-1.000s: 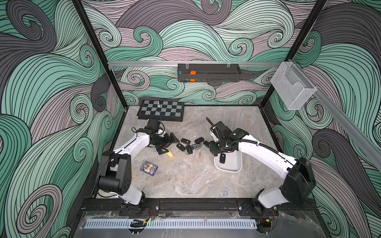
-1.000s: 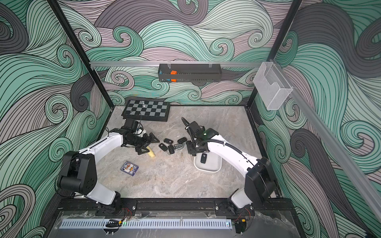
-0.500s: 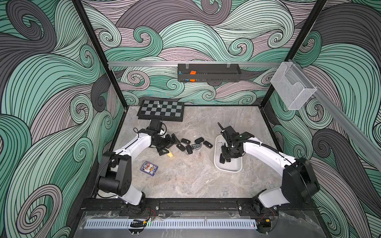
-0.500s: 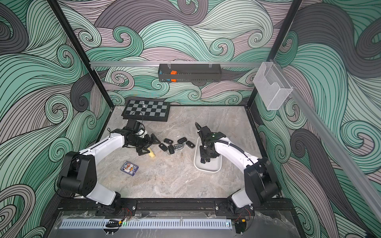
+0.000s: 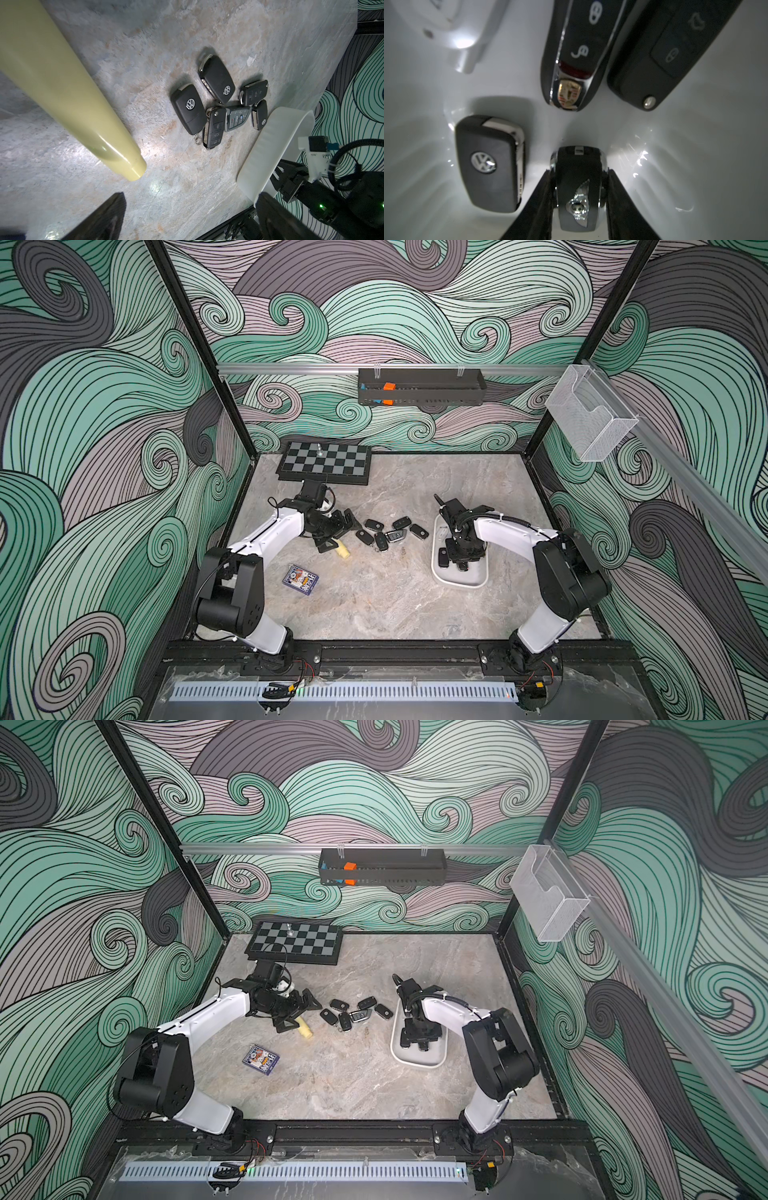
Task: Place the car key into the storage box
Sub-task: Place the car key in the storage box, then pick up the car key from the center of the board, then place the car key in the storage box, then pick up the car key from the center of the board.
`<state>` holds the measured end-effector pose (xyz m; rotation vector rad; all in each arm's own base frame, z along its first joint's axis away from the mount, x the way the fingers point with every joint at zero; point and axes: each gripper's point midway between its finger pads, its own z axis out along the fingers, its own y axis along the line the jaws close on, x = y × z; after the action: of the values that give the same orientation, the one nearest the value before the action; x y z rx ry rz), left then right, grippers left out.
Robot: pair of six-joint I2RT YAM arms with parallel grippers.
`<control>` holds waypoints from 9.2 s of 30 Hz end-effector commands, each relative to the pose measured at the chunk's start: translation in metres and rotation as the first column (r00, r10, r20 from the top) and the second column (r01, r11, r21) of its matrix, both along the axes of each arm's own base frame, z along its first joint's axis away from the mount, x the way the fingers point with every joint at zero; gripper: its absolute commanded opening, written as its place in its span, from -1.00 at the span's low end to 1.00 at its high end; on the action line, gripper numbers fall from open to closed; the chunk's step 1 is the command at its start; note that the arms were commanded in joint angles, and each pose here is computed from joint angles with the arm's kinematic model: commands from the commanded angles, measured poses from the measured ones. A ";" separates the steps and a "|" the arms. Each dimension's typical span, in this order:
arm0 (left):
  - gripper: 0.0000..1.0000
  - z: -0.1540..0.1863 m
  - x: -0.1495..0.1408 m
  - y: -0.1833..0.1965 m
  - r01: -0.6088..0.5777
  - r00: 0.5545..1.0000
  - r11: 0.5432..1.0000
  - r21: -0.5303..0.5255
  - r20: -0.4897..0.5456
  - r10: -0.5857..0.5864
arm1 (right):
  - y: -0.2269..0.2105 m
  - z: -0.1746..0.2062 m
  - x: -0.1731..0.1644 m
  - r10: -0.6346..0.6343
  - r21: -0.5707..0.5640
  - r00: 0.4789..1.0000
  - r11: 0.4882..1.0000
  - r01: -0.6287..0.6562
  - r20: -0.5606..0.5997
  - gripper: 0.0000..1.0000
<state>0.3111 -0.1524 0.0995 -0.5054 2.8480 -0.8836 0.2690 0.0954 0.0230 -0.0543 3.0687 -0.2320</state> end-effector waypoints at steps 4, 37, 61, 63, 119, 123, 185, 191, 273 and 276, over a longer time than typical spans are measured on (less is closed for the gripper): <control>0.98 0.012 0.005 0.000 0.026 0.999 1.000 0.017 0.027 -0.026 | 0.004 -0.011 0.001 -0.040 0.019 0.999 0.999 0.041 -0.014 -0.26; 0.97 0.005 0.006 0.041 -0.068 0.998 0.997 0.031 0.001 0.068 | 0.128 0.092 0.099 0.244 0.275 0.928 0.906 -0.321 0.280 0.35; 0.97 0.011 0.011 0.061 -0.135 0.991 0.991 0.009 0.011 0.135 | 0.134 0.006 0.100 0.269 0.179 0.961 0.944 -0.276 0.058 0.32; 0.97 0.010 0.010 0.061 -0.135 0.991 0.991 0.008 0.008 0.135 | 0.132 0.003 0.098 0.263 0.174 0.964 0.948 -0.267 0.048 0.29; 0.96 0.001 0.026 0.042 -0.142 0.990 0.985 -0.100 -0.010 0.141 | 0.137 0.094 0.086 0.138 0.257 0.971 0.948 -0.186 0.193 -0.56; 0.96 0.000 0.034 0.030 -0.126 0.992 0.986 -0.112 -0.009 0.126 | 0.117 0.109 0.072 0.113 0.250 0.969 0.953 -0.169 0.221 -0.56; 0.95 0.016 0.015 -0.032 0.127 0.992 0.989 -0.078 0.031 -0.125 | -0.017 0.015 -0.006 0.036 -0.079 0.999 0.996 -0.037 -0.007 0.01; 0.95 0.014 0.012 -0.032 0.129 0.992 0.989 -0.076 0.025 -0.127 | -0.019 0.050 0.001 -0.014 -0.020 0.993 1.000 0.017 0.116 0.11; -0.19 -0.102 0.071 -0.085 -0.147 0.928 0.857 0.493 -0.232 0.292 | 0.058 0.118 0.002 0.016 0.517 0.936 0.830 -0.209 0.353 0.98; -0.26 -0.105 0.068 -0.082 -0.136 0.928 0.854 0.502 -0.237 0.287 | 0.057 0.119 0.002 0.012 0.516 0.935 0.832 -0.206 0.355 0.98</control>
<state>0.3988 -0.2369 0.0167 -0.9542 2.9557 -0.1348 0.2610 0.1546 0.1313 -0.1596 2.6908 0.6030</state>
